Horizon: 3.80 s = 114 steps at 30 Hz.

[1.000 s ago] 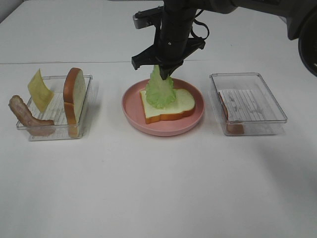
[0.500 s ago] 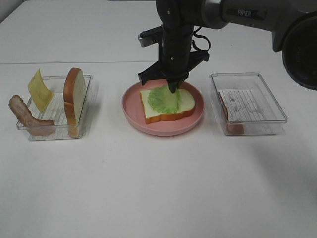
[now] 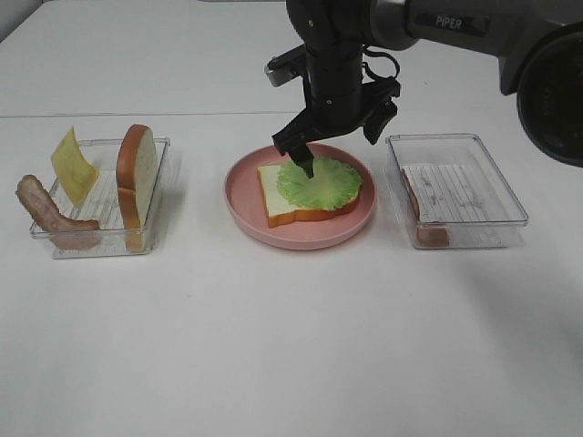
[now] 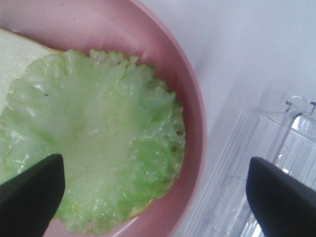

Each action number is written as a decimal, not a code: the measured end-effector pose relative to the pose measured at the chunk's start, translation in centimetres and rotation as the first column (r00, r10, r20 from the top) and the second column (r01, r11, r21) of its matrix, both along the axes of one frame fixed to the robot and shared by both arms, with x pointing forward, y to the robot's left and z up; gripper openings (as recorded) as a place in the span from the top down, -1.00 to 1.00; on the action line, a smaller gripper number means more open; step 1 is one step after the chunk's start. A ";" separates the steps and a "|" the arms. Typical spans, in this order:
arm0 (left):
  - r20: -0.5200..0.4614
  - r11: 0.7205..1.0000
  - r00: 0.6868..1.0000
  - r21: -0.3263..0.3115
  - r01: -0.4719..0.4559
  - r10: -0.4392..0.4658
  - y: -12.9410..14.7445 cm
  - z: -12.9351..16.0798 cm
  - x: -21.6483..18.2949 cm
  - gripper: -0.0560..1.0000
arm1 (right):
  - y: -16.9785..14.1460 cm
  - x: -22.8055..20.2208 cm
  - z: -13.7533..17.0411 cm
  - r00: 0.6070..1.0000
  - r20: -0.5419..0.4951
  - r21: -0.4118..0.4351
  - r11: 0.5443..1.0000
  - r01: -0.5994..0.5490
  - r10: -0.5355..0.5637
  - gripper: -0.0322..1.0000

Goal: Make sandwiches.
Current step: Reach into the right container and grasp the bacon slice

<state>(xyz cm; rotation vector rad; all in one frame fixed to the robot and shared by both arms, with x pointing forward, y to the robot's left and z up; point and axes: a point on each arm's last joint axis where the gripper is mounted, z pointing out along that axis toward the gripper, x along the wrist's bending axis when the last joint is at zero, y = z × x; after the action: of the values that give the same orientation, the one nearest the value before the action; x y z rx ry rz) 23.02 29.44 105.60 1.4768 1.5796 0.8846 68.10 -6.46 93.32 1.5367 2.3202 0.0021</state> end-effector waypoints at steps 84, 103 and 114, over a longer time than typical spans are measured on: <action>0.000 1.000 1.000 0.000 0.000 0.000 0.0 0.0 0.0 -0.98 | -9.7 -4.7 3.1 0.959 -0.250 0.133 0.976 0.173 -0.136 -0.98; 0.000 1.000 1.000 0.000 0.000 0.000 0.0 0.0 0.0 -0.98 | -9.5 -4.2 0.0 0.943 -0.301 0.107 0.978 0.180 -0.140 -0.98; 0.000 1.000 1.000 0.000 0.000 0.000 0.0 0.0 0.0 -0.98 | -9.5 -4.0 0.0 0.948 -0.284 0.117 0.976 0.185 -0.146 -0.97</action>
<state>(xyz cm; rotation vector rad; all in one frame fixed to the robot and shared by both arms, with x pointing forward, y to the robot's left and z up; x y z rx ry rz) 23.02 29.44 105.60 1.4768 1.5796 0.8846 64.07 -15.93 93.30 1.9083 2.4343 -0.0959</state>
